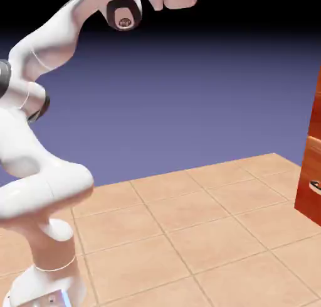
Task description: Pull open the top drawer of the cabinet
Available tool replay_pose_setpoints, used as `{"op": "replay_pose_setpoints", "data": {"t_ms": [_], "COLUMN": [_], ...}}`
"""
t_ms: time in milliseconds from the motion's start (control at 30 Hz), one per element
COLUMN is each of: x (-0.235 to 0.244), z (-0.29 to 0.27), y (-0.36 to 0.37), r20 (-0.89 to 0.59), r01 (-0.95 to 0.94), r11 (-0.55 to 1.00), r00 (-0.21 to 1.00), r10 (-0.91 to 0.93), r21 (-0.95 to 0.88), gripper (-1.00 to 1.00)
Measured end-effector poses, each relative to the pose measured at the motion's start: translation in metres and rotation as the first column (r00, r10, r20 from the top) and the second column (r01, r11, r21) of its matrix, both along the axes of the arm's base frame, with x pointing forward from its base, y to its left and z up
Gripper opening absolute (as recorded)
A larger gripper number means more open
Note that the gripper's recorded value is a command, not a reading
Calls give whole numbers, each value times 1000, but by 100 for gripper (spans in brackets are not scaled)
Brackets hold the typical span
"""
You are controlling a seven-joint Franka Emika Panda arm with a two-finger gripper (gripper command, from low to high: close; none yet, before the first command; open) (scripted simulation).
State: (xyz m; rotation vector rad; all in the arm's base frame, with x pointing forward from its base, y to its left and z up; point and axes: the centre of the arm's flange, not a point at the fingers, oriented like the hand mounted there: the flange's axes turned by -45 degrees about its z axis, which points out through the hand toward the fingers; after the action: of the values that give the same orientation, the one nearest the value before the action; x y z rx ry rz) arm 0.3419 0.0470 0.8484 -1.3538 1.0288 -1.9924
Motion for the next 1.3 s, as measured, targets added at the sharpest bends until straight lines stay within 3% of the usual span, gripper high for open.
{"op": "replay_pose_setpoints", "data": {"t_ms": [233,467,667,900,1033,1300], "x": [78,186,284,380,416,444], "z": [-19,-78,-158,-279,-359,-358], "y": [48,59,28,-55,-120,-121], "r20": [61,51,15,-11,-1,0], "r01": [-95,-201,-274,-308,-301,-300], "r11": [995,974,936,846,760,758], "r00": [994,979,961,938,930,930], "r10": [93,197,277,347,368,368], "r21": [31,102,223,435,576,579], "gripper": [100,100,100,100,100,100]}}
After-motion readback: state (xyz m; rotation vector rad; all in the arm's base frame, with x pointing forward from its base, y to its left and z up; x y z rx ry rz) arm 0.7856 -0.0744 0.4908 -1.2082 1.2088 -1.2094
